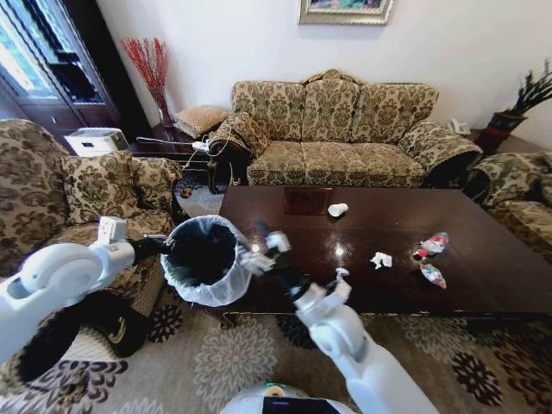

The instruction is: Move to the front of the table and place the trash on the table into the trash bin.

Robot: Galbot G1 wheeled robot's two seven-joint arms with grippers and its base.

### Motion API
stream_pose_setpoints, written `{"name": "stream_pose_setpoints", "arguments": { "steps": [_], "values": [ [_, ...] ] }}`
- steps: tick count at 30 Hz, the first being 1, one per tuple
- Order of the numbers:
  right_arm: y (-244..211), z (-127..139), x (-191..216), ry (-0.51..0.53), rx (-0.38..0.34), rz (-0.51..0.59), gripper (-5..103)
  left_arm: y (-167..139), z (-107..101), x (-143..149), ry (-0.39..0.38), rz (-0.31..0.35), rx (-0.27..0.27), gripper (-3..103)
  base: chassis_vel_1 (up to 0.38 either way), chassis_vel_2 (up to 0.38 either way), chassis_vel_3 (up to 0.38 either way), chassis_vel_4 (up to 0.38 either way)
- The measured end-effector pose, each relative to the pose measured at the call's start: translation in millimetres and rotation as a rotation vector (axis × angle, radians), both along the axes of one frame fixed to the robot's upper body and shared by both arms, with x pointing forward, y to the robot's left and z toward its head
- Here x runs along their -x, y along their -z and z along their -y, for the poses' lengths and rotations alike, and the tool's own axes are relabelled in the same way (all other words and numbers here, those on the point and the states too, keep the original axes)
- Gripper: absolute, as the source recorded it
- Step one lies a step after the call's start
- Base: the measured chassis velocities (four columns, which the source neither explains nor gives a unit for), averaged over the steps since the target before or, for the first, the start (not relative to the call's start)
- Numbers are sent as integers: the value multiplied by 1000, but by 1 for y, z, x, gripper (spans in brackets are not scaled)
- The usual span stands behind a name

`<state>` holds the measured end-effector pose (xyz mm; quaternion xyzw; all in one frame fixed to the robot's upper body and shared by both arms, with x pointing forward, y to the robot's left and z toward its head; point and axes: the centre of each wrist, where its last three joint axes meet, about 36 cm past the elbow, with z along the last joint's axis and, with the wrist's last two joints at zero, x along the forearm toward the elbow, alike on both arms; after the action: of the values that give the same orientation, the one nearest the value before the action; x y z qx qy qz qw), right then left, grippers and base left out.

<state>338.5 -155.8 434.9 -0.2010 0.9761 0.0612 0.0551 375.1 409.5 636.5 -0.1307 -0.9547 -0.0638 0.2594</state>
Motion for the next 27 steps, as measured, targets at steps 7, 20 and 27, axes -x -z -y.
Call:
{"name": "stream_pose_setpoints", "arguments": {
  "steps": [7,20,27],
  "values": [
    [39,4,21,308,-39,-286,100,0,2,3,5,10,6,0,-8,-18,8,11],
    [73,21,27,494,-2,-316,100,4,3,7,19,11,16,0,-135,-178,129,175],
    [104,20,19,445,-21,-307,100,-1,5,5,34,22,17,0,-161,-128,119,119]
  ]
}}
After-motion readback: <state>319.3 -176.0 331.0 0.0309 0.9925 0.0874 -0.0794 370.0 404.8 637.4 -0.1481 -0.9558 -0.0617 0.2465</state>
